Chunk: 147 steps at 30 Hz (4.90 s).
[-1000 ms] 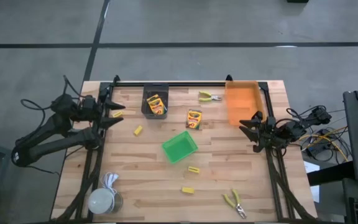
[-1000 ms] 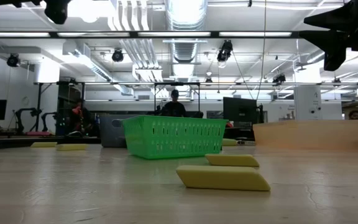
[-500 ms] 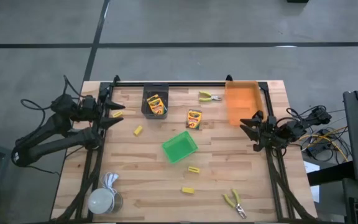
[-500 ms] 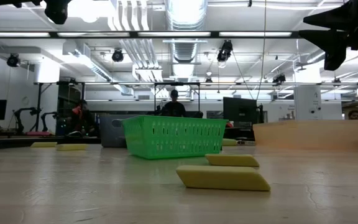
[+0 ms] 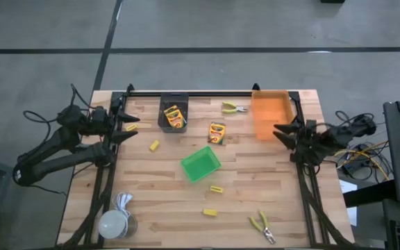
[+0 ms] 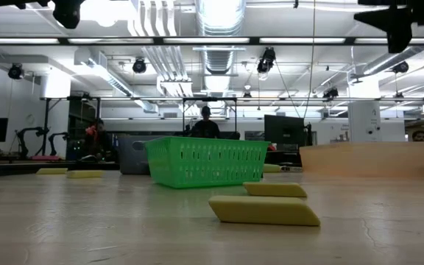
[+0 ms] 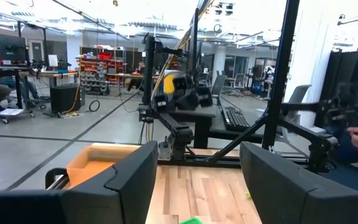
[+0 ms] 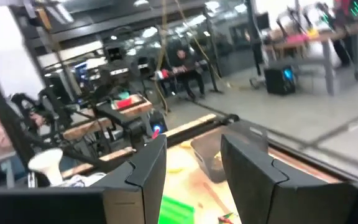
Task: Pick & Place School Supplies
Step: Stack the yellow crayon box on the yellow crayon box in the black bin
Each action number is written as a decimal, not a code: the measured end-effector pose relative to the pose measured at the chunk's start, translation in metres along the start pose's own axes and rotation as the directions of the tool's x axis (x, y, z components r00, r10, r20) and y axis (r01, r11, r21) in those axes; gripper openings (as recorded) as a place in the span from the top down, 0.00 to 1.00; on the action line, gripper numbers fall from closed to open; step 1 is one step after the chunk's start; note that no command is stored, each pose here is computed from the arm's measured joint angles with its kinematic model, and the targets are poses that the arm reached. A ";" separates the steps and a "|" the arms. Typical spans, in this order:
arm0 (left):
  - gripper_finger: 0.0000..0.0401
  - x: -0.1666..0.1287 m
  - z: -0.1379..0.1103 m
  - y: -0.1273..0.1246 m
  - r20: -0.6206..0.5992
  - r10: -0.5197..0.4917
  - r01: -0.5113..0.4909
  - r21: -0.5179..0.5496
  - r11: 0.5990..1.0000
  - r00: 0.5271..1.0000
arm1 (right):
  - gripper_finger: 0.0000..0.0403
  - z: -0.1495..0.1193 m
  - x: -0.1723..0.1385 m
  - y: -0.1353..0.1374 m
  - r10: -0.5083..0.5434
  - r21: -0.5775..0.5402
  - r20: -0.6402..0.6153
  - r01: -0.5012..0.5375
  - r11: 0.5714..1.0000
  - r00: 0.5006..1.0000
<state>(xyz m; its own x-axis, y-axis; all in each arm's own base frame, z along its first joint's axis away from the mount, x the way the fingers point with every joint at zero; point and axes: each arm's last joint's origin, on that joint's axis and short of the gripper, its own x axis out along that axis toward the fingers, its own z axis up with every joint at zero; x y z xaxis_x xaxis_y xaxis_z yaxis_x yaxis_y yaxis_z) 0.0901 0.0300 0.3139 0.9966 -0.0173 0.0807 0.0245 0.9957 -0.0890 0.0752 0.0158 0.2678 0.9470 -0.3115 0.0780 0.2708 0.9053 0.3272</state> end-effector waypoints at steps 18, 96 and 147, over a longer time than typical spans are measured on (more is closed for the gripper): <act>0.42 0.000 0.000 0.000 0.000 0.000 0.000 0.000 1.000 1.000 | 0.63 0.078 0.036 0.041 -0.255 0.153 -0.222 0.291 0.944 0.941; 0.42 0.000 0.000 0.000 0.000 0.000 0.000 0.000 1.000 1.000 | 0.24 -0.052 0.246 -0.085 -0.131 0.486 -0.801 0.763 0.425 0.584; 0.42 0.000 0.000 0.000 0.000 0.000 0.000 0.000 1.000 1.000 | 0.01 -0.025 0.260 -0.073 -0.275 0.344 -0.798 0.780 0.522 0.536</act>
<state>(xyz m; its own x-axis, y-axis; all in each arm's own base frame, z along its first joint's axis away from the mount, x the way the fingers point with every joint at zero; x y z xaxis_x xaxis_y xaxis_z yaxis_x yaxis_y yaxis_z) 0.0902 0.0301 0.3138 0.9966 -0.0169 0.0802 0.0241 0.9957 -0.0890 0.3057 -0.1244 0.2408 0.5709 -0.1855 -0.7998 0.8210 0.1305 0.5558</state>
